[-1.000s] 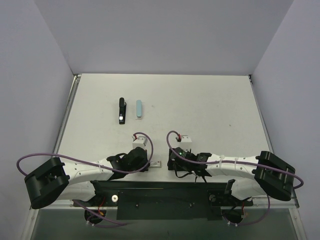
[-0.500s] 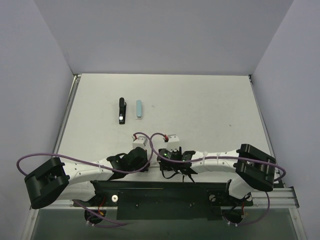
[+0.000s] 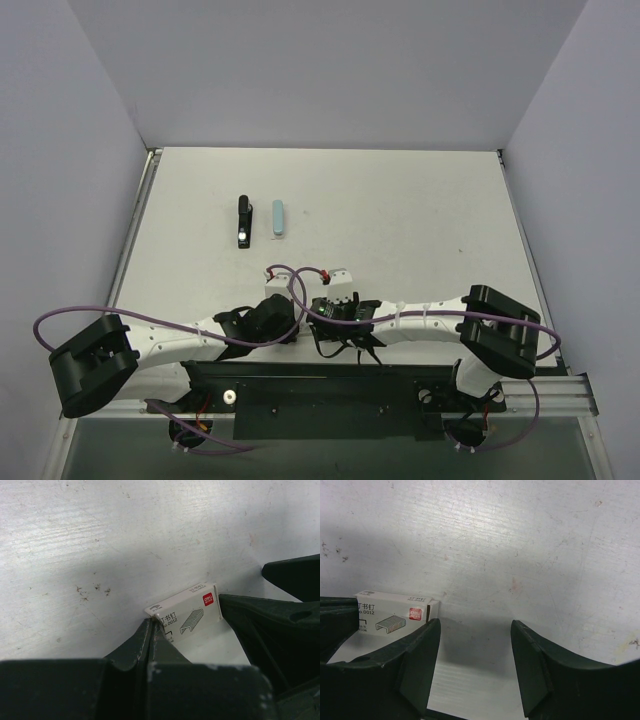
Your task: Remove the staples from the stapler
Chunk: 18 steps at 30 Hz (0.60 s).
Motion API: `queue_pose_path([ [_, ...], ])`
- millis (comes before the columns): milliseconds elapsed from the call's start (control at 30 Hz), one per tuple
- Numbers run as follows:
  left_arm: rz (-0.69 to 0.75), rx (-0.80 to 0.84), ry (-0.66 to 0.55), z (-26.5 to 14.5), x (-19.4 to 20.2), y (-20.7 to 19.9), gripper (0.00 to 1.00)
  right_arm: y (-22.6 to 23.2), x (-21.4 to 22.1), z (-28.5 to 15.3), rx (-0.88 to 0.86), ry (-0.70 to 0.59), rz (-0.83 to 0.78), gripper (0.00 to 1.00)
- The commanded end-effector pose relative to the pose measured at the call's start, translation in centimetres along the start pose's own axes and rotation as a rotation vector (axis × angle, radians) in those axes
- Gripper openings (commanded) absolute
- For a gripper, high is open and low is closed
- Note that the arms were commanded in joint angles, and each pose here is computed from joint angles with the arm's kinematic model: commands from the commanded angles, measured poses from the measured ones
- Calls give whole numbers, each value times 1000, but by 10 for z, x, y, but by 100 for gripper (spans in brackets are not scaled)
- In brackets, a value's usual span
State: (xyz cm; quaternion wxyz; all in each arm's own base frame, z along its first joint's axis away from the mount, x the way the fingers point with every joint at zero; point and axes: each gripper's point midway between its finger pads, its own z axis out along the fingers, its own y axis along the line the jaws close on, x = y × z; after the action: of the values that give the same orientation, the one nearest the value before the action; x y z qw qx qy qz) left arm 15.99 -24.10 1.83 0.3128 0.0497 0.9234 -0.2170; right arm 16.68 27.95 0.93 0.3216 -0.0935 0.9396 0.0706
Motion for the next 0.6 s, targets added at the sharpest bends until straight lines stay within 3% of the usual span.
queue_pose_path([
  [0, 25, -28, 66, 0, 20, 12, 0, 13, 12, 4, -38, 47, 8, 54],
  [300, 23, -21, 57, -3, 16, 9, 0, 25, 8, 1, -100, 42, 37, 56],
  [567, 25, -43, 9, -16, 0, 11, 0, -21, -3, -10, 9, 5, 43, 59],
])
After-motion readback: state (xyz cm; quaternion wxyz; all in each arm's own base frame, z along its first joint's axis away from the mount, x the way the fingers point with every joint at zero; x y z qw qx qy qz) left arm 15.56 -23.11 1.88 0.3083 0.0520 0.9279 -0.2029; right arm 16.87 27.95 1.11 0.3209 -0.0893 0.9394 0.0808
